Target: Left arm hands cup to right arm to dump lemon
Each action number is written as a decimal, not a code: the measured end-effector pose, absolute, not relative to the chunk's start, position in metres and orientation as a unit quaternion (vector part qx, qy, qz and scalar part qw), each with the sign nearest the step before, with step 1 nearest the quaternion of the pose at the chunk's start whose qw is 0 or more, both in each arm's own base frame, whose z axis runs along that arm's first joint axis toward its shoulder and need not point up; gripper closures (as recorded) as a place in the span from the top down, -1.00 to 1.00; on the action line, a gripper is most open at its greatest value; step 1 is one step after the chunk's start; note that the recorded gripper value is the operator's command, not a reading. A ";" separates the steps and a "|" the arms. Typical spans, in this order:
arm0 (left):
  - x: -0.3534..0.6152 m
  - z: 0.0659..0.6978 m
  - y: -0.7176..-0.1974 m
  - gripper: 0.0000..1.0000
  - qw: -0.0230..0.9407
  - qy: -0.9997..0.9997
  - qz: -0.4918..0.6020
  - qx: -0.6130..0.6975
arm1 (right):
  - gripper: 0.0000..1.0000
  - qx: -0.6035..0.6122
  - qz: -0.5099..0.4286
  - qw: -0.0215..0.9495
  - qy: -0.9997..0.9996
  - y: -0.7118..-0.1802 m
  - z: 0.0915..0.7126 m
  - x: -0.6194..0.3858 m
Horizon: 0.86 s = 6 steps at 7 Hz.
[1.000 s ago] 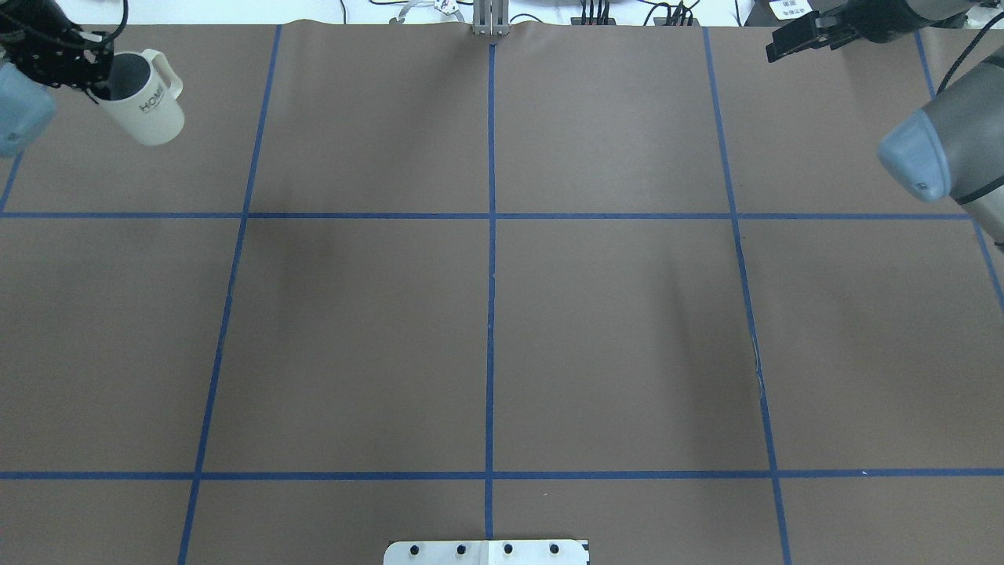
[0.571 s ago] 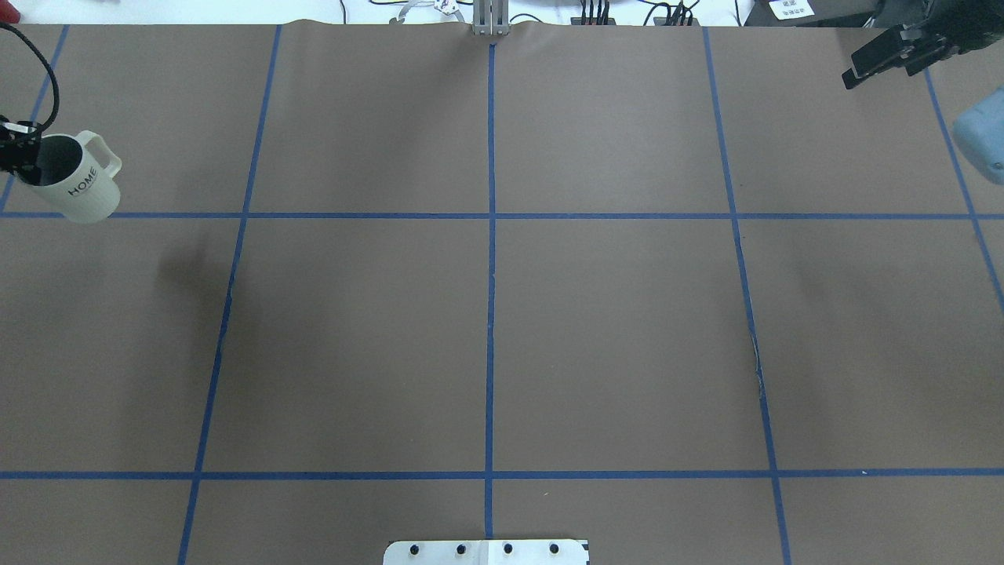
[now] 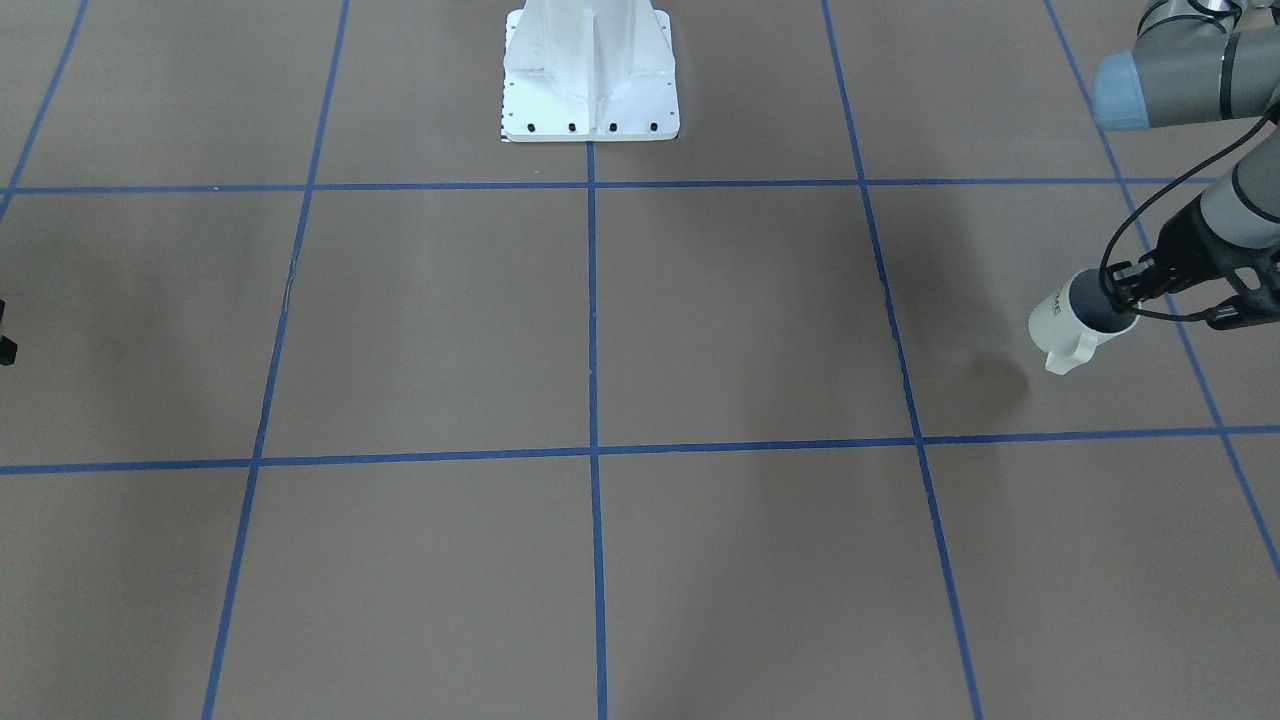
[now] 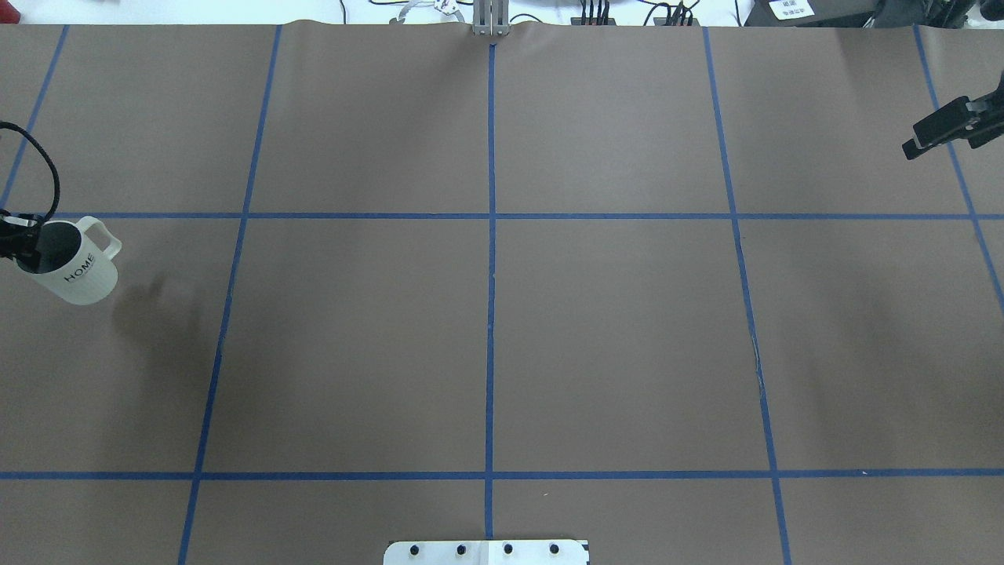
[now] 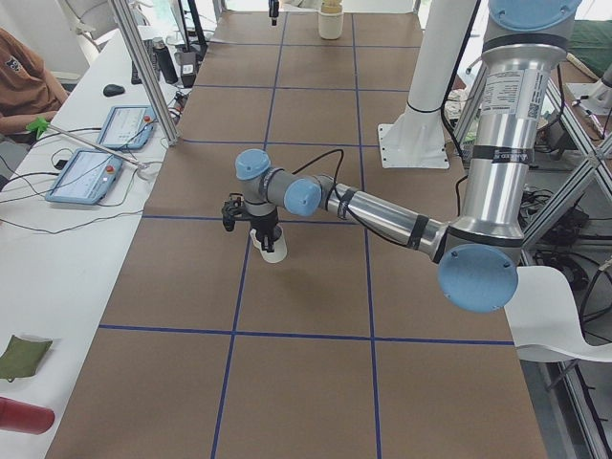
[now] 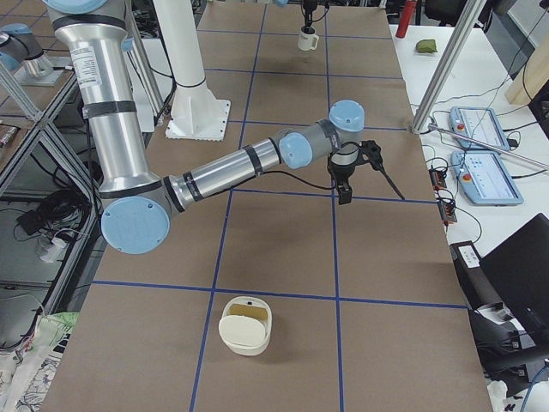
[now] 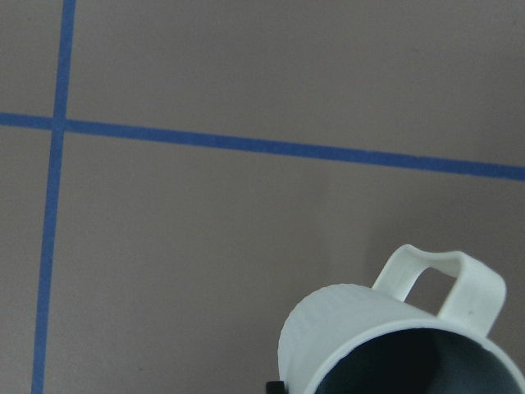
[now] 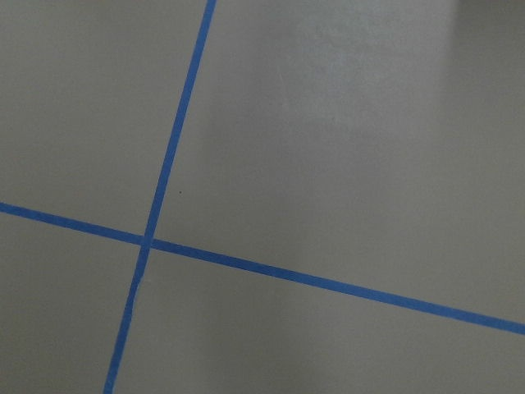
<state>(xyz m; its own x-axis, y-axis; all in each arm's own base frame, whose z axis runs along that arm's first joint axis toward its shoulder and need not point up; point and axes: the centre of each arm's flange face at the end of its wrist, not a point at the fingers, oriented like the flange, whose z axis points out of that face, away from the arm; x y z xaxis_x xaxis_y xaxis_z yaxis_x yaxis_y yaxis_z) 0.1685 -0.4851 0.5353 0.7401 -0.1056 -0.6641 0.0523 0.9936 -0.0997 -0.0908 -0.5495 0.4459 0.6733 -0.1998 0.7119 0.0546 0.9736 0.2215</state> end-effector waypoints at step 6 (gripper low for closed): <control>0.200 0.548 -0.463 1.00 0.932 0.359 -0.023 -0.055 | 1.00 0.081 -0.065 0.914 -0.393 -0.531 0.464 -0.086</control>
<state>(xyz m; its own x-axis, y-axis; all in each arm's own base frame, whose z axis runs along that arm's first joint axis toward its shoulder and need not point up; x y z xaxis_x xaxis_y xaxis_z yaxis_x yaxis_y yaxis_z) 0.1998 -0.4633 0.5483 0.7416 -0.0819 -0.6659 0.0035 0.9930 -0.1182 -0.0860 -0.5311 0.4644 0.6828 -0.1819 0.7076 0.0545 0.9785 0.1989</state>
